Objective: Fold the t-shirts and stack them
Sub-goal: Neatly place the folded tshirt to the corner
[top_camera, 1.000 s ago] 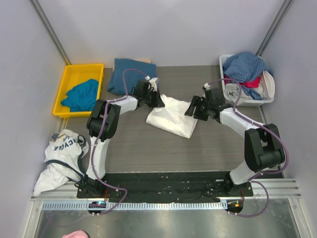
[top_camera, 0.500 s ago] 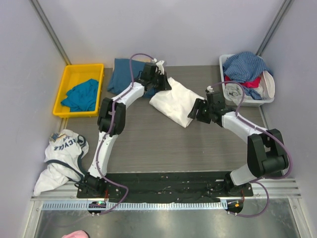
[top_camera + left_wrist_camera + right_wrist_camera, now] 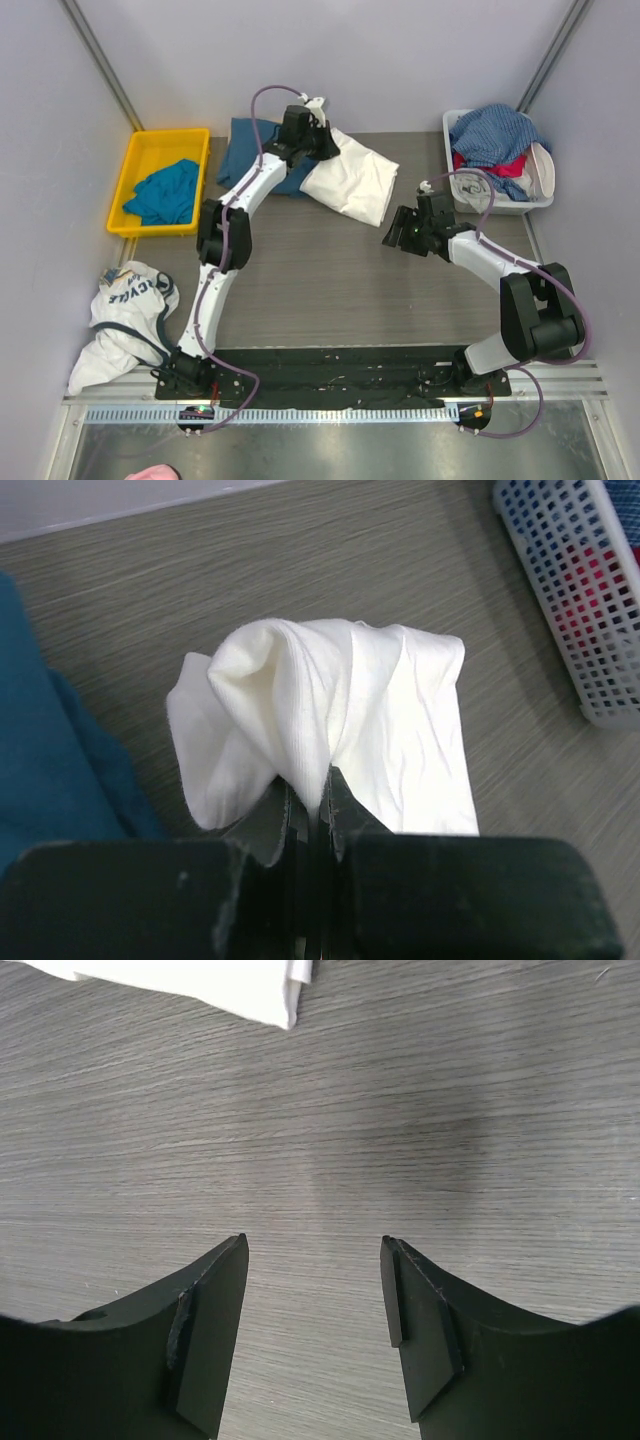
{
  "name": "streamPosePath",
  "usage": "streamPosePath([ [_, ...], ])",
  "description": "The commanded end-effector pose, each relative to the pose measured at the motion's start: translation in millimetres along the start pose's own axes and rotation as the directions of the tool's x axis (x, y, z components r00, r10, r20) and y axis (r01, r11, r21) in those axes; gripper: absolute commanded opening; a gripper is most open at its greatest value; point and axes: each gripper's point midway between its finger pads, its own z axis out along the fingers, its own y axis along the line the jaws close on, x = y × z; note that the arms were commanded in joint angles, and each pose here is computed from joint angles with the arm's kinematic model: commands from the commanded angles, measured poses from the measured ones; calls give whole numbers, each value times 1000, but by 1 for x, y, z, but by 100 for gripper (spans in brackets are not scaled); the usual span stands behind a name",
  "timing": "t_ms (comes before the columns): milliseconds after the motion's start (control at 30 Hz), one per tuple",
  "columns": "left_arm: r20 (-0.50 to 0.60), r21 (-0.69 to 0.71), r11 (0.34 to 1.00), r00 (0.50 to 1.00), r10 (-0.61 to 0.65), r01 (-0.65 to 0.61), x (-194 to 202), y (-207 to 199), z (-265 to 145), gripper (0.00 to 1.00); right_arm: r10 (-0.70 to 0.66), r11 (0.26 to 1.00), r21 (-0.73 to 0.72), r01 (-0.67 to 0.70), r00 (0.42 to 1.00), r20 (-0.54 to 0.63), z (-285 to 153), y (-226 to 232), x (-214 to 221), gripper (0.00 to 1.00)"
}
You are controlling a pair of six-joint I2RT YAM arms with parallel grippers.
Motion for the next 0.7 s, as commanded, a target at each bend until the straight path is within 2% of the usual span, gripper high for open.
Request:
streamPosePath([
  [0, 139, -62, 997, 989, 54, -46, -71, 15, -41, 0, -14, 1000, -10, 14, 999, 34, 2, 2, -7, 63],
  [233, 199, -105, 993, 978, 68, -47, -108, 40, -69, 0, -2, 1000, -18, 2, 1000, 17, 7, -1, 3, 63],
  [367, 262, -53, 998, 964, 51, -39, -135, 22, -89, 0, 6, 1000, -21, -6, 1000, 8, 11, -1, 6, 63],
  [667, 325, -42, 998, 944, 60, -49, -163, 13, -111, 0, 5, 1000, -25, -5, 1000, 4, 10, -1, 9, 63],
])
